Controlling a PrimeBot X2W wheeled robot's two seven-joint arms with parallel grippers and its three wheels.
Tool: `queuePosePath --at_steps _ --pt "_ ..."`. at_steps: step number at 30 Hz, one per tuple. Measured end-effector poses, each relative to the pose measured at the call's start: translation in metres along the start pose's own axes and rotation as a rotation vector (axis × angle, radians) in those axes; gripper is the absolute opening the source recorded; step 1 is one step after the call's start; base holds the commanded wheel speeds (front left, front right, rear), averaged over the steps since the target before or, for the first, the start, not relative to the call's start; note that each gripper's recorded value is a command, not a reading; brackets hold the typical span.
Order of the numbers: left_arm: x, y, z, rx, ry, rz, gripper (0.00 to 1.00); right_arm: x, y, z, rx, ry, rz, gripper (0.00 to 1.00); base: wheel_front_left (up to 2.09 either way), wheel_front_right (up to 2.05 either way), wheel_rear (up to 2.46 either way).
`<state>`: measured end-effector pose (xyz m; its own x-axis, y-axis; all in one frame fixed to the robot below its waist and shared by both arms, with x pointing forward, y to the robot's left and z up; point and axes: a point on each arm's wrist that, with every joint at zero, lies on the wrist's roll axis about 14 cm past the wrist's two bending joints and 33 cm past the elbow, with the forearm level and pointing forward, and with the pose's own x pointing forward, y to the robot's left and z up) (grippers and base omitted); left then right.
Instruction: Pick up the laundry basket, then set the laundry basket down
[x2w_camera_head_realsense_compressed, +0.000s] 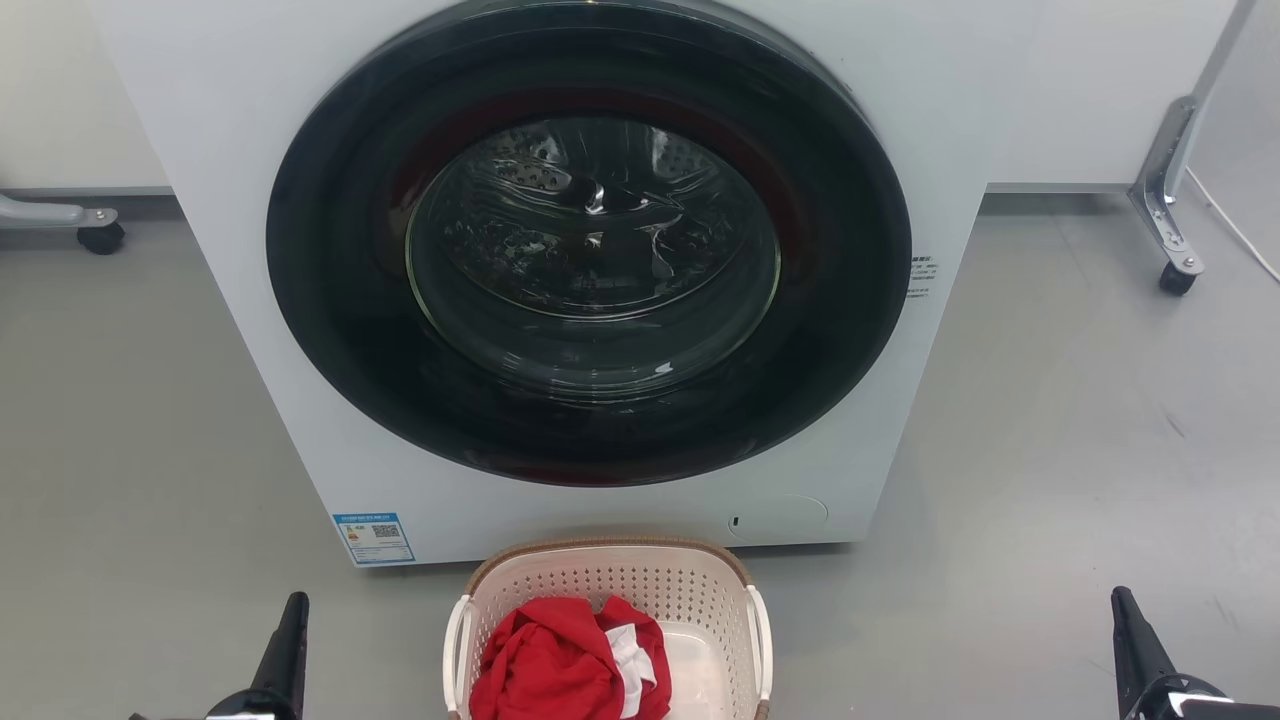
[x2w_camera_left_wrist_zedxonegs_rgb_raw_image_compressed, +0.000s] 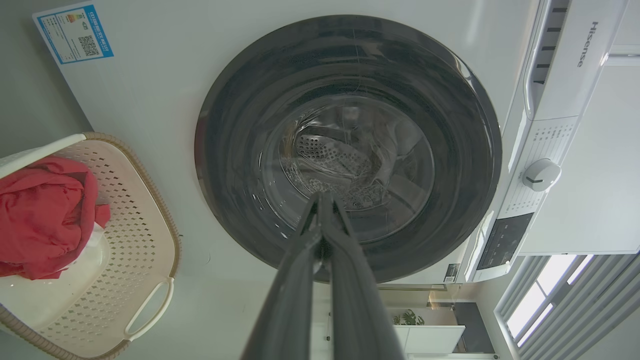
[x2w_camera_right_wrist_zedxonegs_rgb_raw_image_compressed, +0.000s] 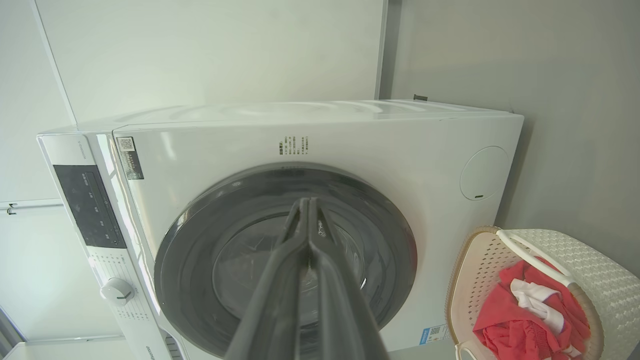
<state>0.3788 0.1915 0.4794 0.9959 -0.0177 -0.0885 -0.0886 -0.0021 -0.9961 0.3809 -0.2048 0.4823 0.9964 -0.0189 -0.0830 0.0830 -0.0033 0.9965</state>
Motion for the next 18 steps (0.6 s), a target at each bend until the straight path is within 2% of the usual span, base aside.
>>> queuePosePath --at_steps 18 --pt "0.0000 0.0002 -0.0001 0.000 0.000 0.001 0.00 0.0000 0.0000 0.0000 0.000 0.000 0.000 0.00 0.00 0.00 0.00"
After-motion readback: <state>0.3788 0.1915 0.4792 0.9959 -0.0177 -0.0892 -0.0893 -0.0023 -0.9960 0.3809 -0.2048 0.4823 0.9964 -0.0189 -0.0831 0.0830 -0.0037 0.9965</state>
